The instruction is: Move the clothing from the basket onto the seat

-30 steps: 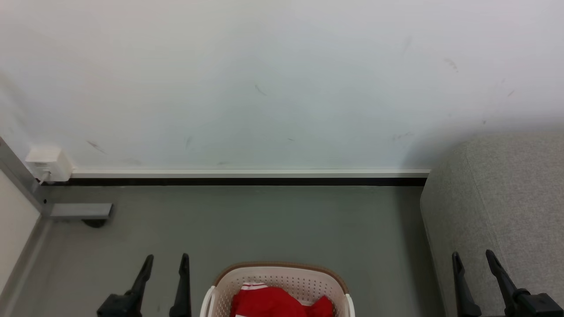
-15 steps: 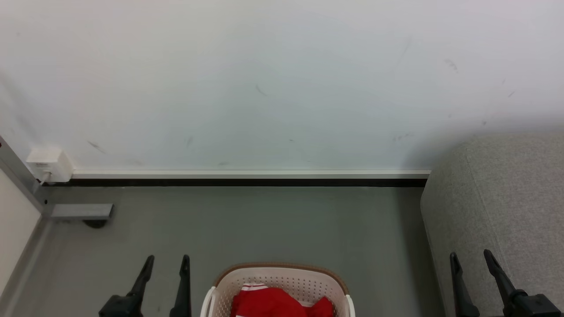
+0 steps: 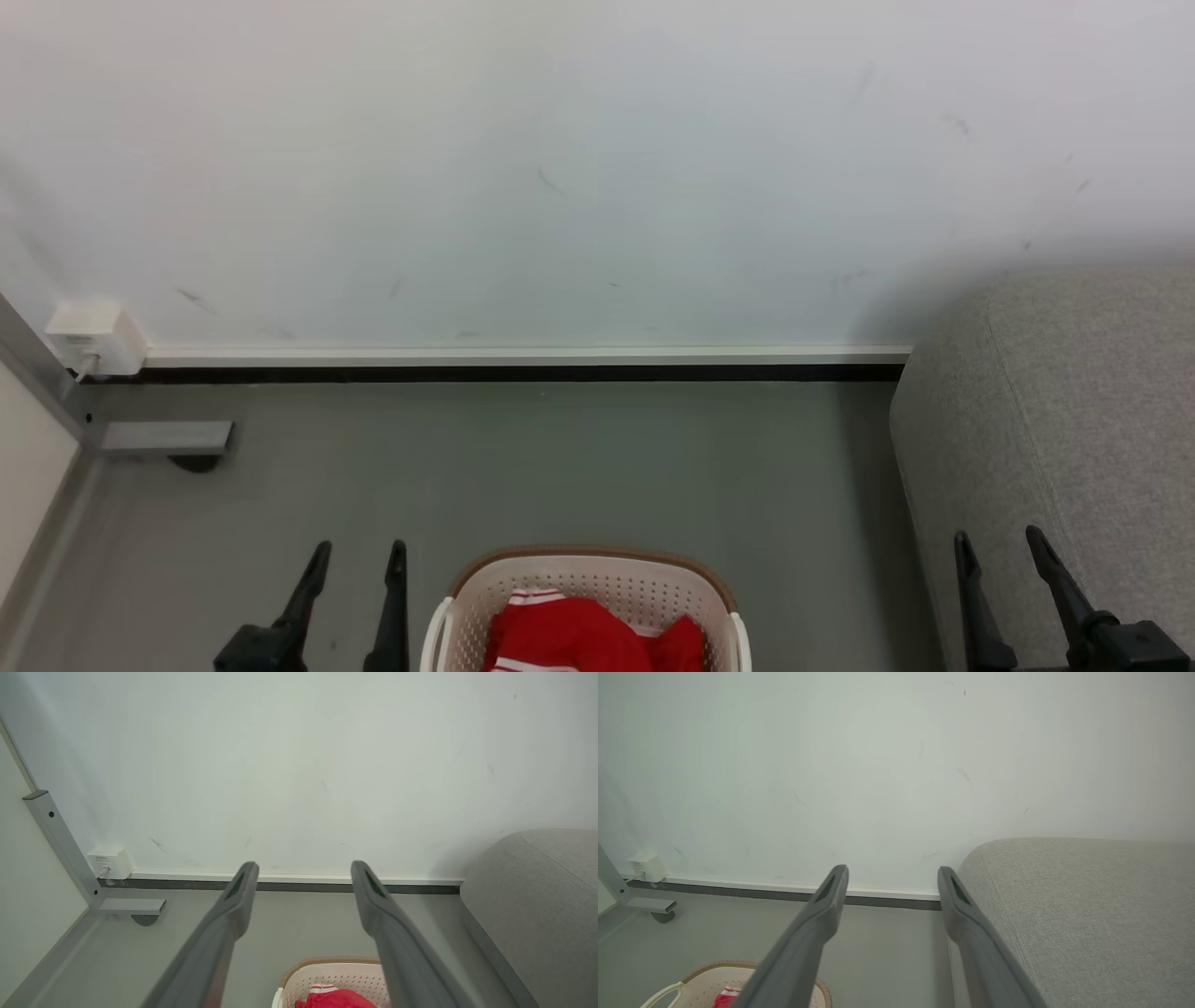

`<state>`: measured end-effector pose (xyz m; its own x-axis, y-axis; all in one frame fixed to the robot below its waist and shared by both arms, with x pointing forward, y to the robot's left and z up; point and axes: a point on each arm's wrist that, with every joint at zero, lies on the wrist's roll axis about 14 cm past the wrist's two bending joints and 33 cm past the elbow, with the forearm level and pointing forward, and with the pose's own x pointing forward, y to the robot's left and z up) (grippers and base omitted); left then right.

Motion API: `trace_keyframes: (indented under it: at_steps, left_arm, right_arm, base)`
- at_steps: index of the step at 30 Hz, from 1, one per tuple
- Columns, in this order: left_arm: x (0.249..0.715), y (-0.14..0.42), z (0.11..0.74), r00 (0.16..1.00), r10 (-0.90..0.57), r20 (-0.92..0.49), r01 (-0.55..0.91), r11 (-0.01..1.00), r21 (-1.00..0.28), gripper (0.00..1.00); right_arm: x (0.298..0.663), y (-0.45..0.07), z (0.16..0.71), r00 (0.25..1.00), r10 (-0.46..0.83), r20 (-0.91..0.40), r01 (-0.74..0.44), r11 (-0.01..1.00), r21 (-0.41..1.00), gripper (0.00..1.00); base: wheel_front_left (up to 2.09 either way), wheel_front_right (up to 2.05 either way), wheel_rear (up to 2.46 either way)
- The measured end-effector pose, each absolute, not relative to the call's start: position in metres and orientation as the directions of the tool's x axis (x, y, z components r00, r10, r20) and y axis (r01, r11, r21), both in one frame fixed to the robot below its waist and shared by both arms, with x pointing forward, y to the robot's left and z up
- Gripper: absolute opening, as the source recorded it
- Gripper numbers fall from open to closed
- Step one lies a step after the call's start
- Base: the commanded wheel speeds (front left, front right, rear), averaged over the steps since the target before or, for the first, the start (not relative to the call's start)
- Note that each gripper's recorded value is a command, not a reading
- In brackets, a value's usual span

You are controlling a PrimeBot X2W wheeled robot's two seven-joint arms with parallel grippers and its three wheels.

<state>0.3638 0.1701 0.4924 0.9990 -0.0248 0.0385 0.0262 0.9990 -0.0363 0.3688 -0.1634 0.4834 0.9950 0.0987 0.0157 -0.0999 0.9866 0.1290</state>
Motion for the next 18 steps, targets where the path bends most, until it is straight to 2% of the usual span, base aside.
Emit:
trace_keyframes:
  at_steps: [9,18]
  left_arm:
    - [0.391,0.155,0.482,0.997,-0.075,0.011,0.075,0.996,-0.038,1.0]
    - [0.44,0.115,0.447,0.976,-0.21,-0.066,0.207,0.977,-0.044,1.0]
  right_arm:
    - [0.39,-0.17,0.475,0.997,0.078,-0.006,-0.077,0.989,0.13,1.0]
    - [0.434,-0.173,0.456,0.997,0.073,-0.034,-0.068,0.99,0.125,1.0]
  base:
    - [0.0,0.0,0.0]
    - [0.0,0.0,0.0]
